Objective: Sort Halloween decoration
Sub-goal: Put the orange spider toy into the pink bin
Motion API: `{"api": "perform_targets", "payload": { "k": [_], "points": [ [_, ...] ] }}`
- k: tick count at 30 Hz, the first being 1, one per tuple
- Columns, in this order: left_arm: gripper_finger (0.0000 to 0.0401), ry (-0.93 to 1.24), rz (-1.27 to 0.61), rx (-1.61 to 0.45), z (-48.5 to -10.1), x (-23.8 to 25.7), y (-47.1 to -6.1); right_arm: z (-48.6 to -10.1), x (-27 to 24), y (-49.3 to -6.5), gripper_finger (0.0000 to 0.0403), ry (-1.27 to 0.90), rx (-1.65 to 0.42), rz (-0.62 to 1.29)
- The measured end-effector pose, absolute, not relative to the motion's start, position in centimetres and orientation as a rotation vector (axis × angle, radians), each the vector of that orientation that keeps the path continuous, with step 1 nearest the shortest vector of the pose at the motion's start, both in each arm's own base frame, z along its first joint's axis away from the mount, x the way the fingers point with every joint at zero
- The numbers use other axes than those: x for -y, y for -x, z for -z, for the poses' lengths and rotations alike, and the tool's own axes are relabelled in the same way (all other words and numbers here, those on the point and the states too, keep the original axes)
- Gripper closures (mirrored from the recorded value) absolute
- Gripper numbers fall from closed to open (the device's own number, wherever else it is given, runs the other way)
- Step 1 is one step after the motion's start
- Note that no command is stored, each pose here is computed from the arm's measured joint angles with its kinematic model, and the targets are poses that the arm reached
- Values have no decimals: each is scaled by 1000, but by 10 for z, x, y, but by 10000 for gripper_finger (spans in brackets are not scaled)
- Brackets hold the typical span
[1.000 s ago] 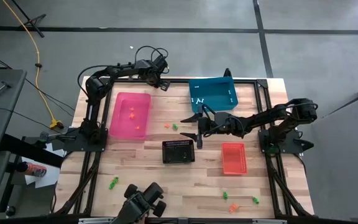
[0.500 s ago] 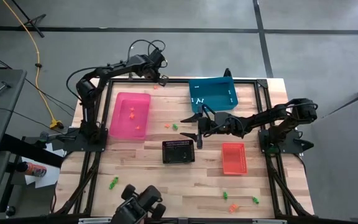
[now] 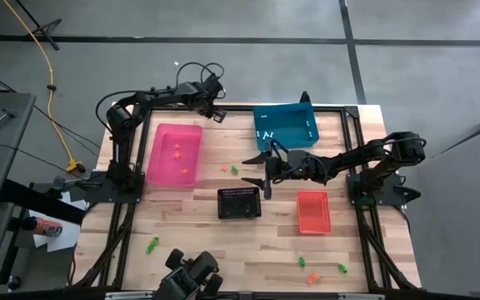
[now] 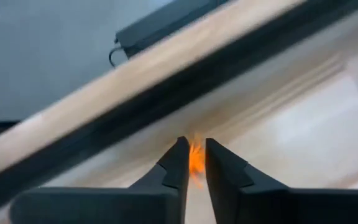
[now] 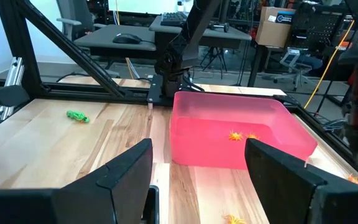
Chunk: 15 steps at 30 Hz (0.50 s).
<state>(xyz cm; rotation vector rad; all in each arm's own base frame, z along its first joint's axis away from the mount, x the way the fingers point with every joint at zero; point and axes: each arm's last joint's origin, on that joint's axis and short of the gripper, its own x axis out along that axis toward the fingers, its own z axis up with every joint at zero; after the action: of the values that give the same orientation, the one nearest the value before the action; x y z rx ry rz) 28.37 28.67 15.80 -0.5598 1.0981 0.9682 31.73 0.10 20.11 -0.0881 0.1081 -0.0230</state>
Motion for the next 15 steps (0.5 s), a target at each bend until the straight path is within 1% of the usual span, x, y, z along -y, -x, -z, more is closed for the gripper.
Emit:
{"api": "perform_targets", "payload": {
  "k": [4,7,10,15],
  "points": [
    [329,562,-981,-1043,-160,-290,-287,-201,-1,-317,151,88,-108,23],
    [313,567,-988,-1023,-160,-291,-288,-201,-1,-317,151,88,-108,23],
    [307,581,-997,-1017,-160,-290,-288,-201,-1,-317,151,88,-109,23],
    [310,613,-1018,-1000,-160,-291,-287,-201,-1,-317,151,88,-111,23]
  ]
}}
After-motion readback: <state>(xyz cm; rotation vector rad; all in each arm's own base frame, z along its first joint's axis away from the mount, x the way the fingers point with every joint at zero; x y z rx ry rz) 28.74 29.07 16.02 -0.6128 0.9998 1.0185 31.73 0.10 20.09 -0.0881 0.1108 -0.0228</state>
